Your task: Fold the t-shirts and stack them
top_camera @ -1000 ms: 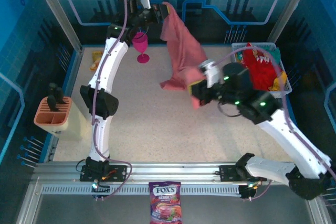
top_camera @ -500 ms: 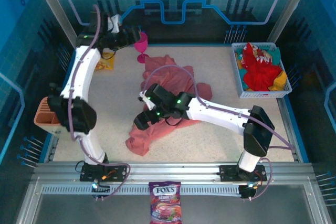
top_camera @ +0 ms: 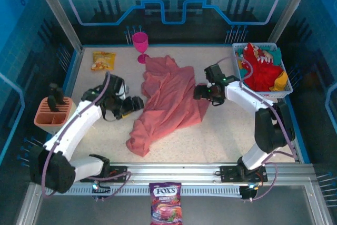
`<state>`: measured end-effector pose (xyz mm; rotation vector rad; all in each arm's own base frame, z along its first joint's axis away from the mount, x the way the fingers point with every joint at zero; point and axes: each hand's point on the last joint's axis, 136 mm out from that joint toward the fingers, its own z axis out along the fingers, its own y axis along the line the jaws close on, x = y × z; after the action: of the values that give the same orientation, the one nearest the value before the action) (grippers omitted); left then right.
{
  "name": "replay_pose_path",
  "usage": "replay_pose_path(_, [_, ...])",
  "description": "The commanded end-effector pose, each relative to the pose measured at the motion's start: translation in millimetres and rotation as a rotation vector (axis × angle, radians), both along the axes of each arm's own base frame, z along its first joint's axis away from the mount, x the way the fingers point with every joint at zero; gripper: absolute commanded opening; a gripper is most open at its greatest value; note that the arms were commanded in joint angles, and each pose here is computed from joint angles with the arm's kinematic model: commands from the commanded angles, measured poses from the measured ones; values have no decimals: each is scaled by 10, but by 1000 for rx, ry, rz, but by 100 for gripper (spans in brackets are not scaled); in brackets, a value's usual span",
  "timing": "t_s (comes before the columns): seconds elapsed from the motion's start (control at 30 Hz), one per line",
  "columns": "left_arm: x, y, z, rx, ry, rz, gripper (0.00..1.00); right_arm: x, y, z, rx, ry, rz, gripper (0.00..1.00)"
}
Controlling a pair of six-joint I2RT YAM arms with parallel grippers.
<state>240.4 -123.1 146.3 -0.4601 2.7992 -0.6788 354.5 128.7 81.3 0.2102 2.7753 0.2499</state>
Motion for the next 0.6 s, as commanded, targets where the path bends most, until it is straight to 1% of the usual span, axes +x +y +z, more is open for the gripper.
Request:
replay_pose_path(0.0, [-293, 33, -124, 18, 75, 98, 76, 170, -123, -241, 32, 41, -89, 82])
replay_pose_path(0.1, [-593, 22, -333, 66, 174, 79, 78, 258, -188, -480, 24, 90, -125, 78])
replay_pose_path(0.2, [-770, 61, -488, 105, 207, 90, 79, 348, -145, -634, 65, 97, -146, 71])
replay_pose_path(0.27, [-816, 44, -579, 87, 210, 107, 78, 411, -90, -668, 79, 97, -145, 66])
replay_pose_path(0.33, [-844, 48, -696, 95, 222, 124, 76, 479, -57, -667, 88, 86, -143, 54])
replay_pose_path(0.43, [-788, -3, -833, 97, 221, 133, 70, 541, -52, -609, 73, 72, -135, 44])
replay_pose_path(0.47, [-746, -33, -866, 89, 215, 138, 69, 550, -64, -593, 71, 74, -138, 37])
replay_pose_path(0.53, [-625, -107, -916, 70, 188, 144, 61, 540, -91, -573, 86, 86, -140, 6])
replay_pose_path(0.57, [-566, -129, -927, 67, 175, 149, 57, 526, -124, -561, 87, 90, -146, 0])
